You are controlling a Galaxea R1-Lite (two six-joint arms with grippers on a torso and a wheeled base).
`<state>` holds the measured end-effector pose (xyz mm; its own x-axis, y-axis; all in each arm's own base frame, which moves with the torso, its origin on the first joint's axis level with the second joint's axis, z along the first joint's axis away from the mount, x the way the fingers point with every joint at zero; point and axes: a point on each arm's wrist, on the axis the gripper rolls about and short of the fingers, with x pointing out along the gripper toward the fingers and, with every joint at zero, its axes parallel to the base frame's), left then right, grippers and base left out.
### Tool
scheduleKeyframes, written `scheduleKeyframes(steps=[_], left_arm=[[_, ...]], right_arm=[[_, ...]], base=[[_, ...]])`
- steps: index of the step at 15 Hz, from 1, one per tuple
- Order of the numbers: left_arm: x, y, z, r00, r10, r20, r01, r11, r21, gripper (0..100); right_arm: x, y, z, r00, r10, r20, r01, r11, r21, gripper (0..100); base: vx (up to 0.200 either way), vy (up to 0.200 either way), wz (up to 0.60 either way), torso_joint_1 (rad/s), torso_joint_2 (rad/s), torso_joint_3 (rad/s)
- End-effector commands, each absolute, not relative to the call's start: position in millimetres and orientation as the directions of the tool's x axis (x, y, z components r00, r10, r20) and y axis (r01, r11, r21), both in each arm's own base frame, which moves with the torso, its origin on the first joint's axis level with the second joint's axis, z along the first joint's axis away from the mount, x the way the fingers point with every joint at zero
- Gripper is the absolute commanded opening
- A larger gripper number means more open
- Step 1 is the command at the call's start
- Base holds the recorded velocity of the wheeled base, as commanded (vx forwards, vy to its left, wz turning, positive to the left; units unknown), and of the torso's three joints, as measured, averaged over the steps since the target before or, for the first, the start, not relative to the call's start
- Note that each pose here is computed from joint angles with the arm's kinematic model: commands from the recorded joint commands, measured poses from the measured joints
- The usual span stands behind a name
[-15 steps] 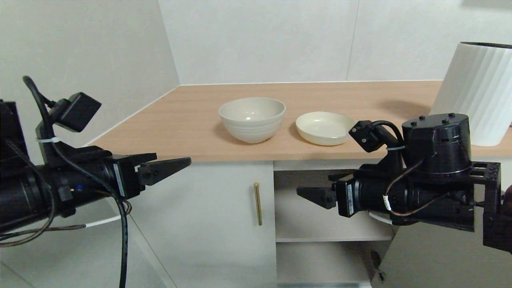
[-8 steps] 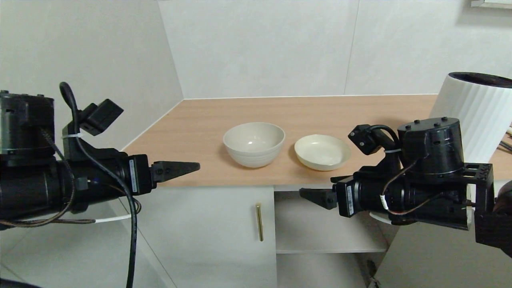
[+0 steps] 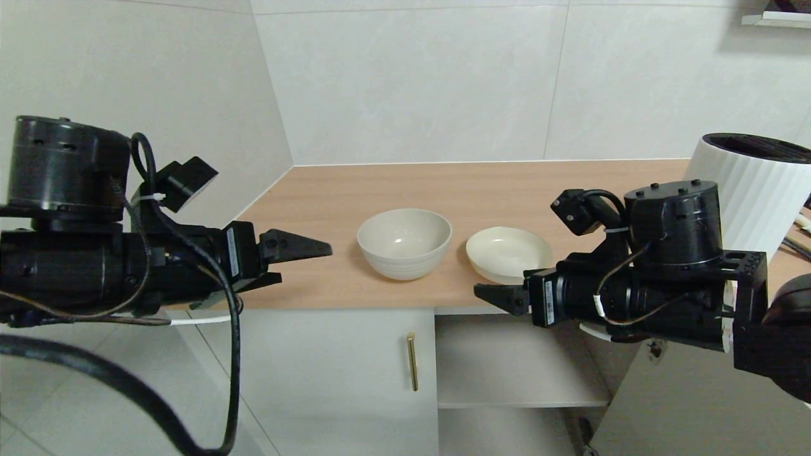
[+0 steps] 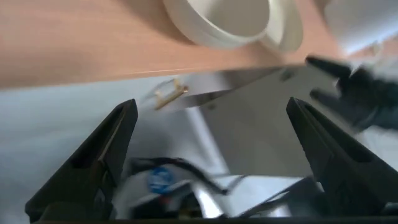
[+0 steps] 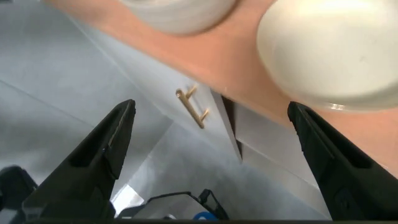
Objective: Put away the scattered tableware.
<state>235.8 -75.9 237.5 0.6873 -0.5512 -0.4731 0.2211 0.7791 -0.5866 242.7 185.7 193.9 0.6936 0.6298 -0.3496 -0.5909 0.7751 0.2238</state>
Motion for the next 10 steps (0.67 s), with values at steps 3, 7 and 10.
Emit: scheduleKeyframes(steps=[3, 7, 10], left_arm=[[284, -98, 224, 0.715, -0.542, -0.442, 0.097, 0.703, -0.705, 100], [328, -127, 192, 0.828, -0.372, -0.419, 0.019, 0.766, -0.643, 100], [328, -135, 189, 0.814, -0.392, -0.428, 0.031, 0.765, -0.643, 100]], right_arm=[[260, 188, 227, 0.748, 0.52, -0.412, -0.397, 0.849, 0.349, 100], [288, 177, 233, 0.833, 0.358, -0.422, -0.233, 0.919, 0.318, 100], [288, 172, 231, 0.836, 0.345, -0.426, -0.219, 0.923, 0.318, 100]], base=[[0.0, 0.0, 0.0, 0.0, 0.0, 0.0], [0.0, 0.0, 0.0, 0.0, 0.0, 0.0], [0.0, 0.0, 0.0, 0.0, 0.0, 0.0]])
